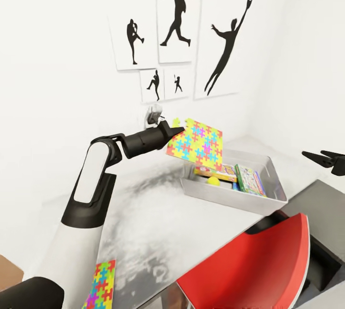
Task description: Put all the toys in the child's room - the three board games (two on the bed and one on the table), the two jigsaw puzzles on the table, and the tennis ball on the table - inside the toy box on the table in the child's room.
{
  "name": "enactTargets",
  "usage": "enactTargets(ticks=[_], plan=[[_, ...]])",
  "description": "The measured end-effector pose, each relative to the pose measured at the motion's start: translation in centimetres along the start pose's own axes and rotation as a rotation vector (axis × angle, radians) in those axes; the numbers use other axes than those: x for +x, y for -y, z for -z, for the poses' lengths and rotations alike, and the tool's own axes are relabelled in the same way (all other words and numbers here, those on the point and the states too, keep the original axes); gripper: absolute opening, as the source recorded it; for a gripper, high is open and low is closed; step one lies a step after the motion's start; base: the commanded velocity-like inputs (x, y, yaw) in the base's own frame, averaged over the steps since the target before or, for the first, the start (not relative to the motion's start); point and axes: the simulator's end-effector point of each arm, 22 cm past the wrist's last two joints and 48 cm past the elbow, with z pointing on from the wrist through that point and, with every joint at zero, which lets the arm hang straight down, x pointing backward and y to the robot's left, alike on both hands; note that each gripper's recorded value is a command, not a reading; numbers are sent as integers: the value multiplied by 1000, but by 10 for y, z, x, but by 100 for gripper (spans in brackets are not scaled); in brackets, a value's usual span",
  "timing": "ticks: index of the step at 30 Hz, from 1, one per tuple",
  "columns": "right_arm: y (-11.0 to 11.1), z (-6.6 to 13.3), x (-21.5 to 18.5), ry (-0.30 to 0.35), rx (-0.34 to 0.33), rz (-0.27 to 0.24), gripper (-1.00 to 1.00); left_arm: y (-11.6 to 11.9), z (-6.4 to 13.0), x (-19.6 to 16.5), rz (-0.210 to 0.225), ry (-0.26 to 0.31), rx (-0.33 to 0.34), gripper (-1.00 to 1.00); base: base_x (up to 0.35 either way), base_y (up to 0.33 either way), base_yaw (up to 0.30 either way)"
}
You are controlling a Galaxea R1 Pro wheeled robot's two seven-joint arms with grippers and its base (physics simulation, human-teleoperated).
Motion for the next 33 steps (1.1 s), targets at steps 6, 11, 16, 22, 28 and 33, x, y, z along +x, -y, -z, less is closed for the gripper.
enactTargets(ticks=[6, 11, 16, 22, 28, 33], plan=[[0, 0, 0, 0, 0, 1, 100, 0, 0, -1, -3, 1, -2, -100, 1, -297, -54], [0, 0, 0, 0, -1, 1, 100, 0, 1, -1, -4, 1, -3, -100, 0, -336, 52], [-1, 0, 0, 0, -2, 1, 100, -4, 2, -2, 0, 4, -9, -100, 0, -263, 262], [-1, 0, 0, 1, -1, 1, 100, -6, 4, -2, 3, 6, -13, -100, 0, -31, 272], [0, 0, 1, 0, -1, 1, 100, -8, 4, -2, 4, 7, -16, -100, 0, -91, 38], [0, 0, 0, 0, -1, 1, 100, -8, 4, -2, 2, 7, -17, -100, 0, -264, 0]])
